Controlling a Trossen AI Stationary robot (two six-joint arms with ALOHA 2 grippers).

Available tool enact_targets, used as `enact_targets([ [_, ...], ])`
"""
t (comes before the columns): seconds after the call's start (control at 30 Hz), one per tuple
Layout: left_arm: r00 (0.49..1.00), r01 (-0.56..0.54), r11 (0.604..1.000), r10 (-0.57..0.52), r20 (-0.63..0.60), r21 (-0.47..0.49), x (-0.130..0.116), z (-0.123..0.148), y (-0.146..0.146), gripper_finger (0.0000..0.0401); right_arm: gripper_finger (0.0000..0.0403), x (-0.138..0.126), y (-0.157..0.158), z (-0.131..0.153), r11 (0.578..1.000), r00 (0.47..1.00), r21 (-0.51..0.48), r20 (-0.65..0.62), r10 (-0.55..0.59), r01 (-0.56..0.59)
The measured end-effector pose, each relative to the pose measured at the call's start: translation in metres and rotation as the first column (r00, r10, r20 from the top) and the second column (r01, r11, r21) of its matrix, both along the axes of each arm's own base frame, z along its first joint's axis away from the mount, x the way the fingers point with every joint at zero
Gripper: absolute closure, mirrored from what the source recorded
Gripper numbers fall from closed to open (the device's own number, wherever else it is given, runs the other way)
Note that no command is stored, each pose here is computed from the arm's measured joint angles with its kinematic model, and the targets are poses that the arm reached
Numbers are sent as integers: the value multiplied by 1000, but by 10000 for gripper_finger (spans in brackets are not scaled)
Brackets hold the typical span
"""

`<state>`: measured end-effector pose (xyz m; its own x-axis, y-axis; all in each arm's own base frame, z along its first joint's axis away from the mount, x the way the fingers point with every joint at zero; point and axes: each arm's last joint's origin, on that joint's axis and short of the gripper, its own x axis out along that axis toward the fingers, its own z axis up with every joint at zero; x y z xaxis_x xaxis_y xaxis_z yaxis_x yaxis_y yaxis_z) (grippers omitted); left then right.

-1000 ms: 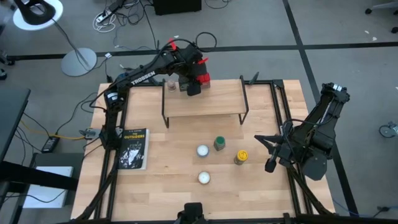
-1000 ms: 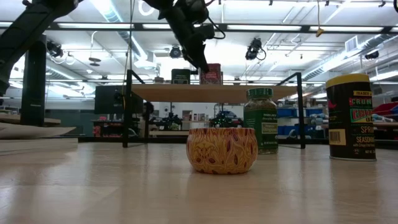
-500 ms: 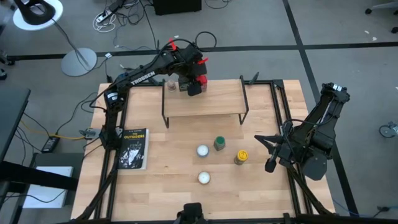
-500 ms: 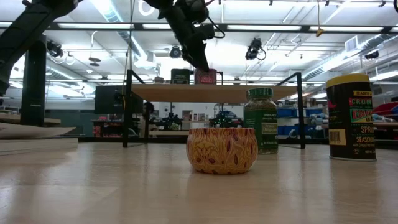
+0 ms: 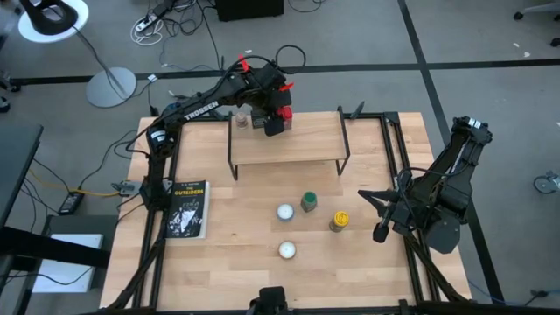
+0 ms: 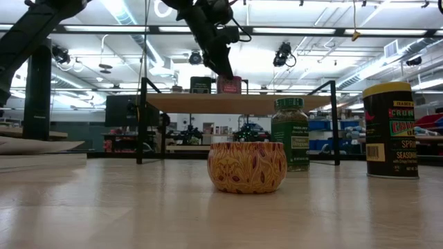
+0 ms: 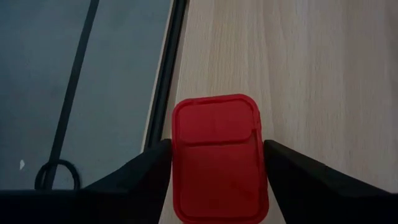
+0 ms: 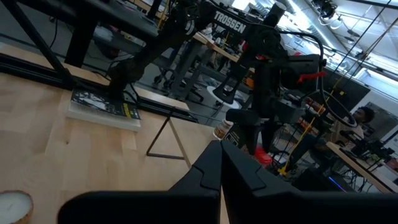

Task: Shelf spices
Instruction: Put the red seasoning can on the shelf

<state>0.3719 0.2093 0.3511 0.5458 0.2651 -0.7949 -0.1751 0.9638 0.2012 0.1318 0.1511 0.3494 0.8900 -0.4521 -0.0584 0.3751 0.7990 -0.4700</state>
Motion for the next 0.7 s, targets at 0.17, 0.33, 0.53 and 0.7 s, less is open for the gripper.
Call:
enact_targets([
  [0.17, 1000, 4, 1000, -4, 5, 6, 0, 0, 0, 148, 396, 0, 0, 0, 1000, 1000, 0, 0, 0, 0],
  [0.33, 999, 4, 1000, -5, 37, 25, 3, 3, 2, 157, 401, 0, 0, 0, 1000, 1000, 0, 0, 0, 0],
  [0.53, 996, -17, 997, 11, 88, 69, 6, 10, 4, 156, 396, 0, 0, 0, 1000, 1000, 0, 0, 0, 0],
  [0.7, 991, -10, 996, -3, 134, 94, 7, 28, -2, 155, 400, 0, 0, 0, 1000, 1000, -1, -1, 0, 0],
])
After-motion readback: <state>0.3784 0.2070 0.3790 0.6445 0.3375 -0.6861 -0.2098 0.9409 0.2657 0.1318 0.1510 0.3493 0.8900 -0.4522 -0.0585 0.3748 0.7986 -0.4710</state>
